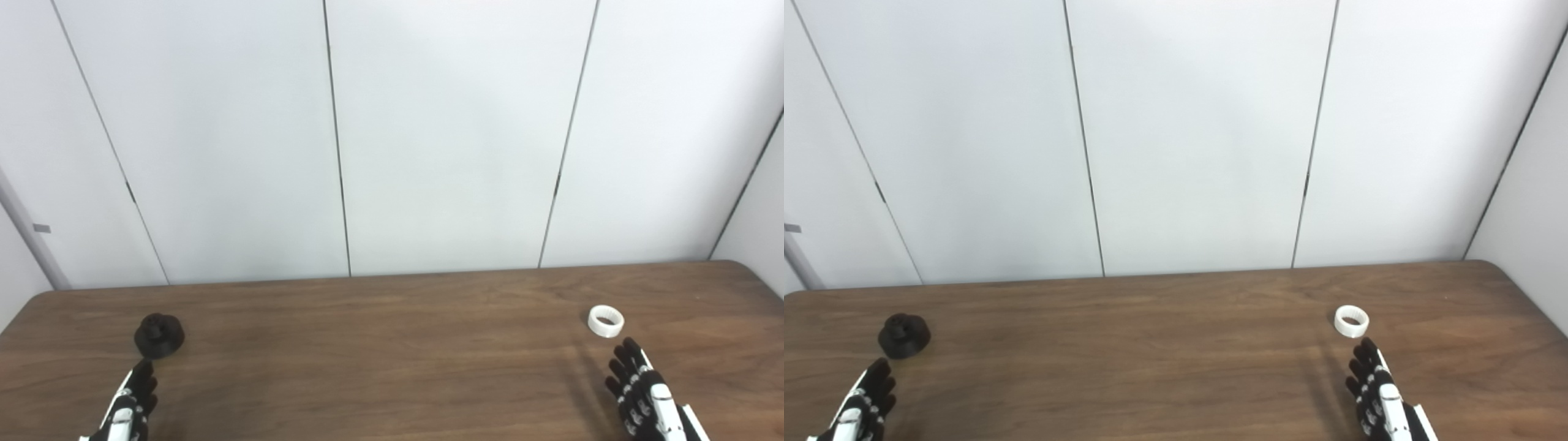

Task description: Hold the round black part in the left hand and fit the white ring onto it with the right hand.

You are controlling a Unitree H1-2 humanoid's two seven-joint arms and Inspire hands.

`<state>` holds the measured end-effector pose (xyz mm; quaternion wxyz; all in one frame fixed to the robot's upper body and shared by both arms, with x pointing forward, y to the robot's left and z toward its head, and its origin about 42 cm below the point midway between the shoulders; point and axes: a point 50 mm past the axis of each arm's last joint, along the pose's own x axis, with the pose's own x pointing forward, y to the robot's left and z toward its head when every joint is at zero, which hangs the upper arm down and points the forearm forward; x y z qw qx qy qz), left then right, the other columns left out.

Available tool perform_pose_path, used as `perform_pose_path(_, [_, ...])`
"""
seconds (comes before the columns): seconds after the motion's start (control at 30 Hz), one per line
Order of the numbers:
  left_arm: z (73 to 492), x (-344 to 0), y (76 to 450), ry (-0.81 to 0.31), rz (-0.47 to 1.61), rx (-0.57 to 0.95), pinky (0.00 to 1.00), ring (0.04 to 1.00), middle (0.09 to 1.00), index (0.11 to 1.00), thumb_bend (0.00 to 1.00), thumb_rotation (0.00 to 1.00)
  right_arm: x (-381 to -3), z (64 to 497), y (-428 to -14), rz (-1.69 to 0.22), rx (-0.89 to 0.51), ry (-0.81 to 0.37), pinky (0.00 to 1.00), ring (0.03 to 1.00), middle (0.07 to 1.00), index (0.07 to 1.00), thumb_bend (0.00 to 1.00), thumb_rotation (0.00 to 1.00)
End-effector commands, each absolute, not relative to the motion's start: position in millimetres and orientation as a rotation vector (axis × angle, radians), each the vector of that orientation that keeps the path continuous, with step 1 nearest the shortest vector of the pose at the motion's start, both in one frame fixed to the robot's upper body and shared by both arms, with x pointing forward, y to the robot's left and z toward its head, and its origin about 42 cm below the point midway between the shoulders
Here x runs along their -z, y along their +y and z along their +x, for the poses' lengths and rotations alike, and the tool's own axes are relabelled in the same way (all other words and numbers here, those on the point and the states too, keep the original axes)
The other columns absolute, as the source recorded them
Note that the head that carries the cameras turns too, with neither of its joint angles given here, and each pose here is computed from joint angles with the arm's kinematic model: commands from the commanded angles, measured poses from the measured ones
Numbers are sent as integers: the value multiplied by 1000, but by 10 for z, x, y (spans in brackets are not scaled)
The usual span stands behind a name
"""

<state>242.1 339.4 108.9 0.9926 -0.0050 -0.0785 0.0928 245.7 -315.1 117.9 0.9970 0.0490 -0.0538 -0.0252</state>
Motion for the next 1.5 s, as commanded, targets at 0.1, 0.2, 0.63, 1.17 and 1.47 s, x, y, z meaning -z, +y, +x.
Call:
perform_pose_path(0.1, [2299, -948, 3240, -155, 72, -174, 947, 948, 934, 894, 53, 918, -1115, 2379, -3192, 118, 60, -105, 1000, 1000, 1000, 1000, 0, 1000])
perform_pose_path(0.2, [2277, -943, 3182, -183, 118, -164, 919, 936, 922, 876, 73, 815, -1127, 2366, -3221, 125, 66, -98, 1000, 1000, 1000, 1000, 0, 1000])
perform_pose_path(0.63, [2381, -1330, 3384, -401, 568, -443, 784, 845, 829, 727, 430, 152, -1167, 2380, -3384, 106, 60, -92, 1000, 1000, 1000, 1000, 139, 1000])
perform_pose_path(1.17, [2674, -1888, 3924, -394, 794, -495, 1000, 1000, 1000, 793, 912, 484, -1158, 2384, -3456, 89, 81, -96, 881, 950, 954, 910, 267, 854])
perform_pose_path(1.47, [3035, -2064, 4016, -230, 850, -380, 1000, 1000, 1000, 862, 1000, 526, -1139, 2382, -3484, 79, 79, -106, 893, 955, 953, 907, 323, 870])
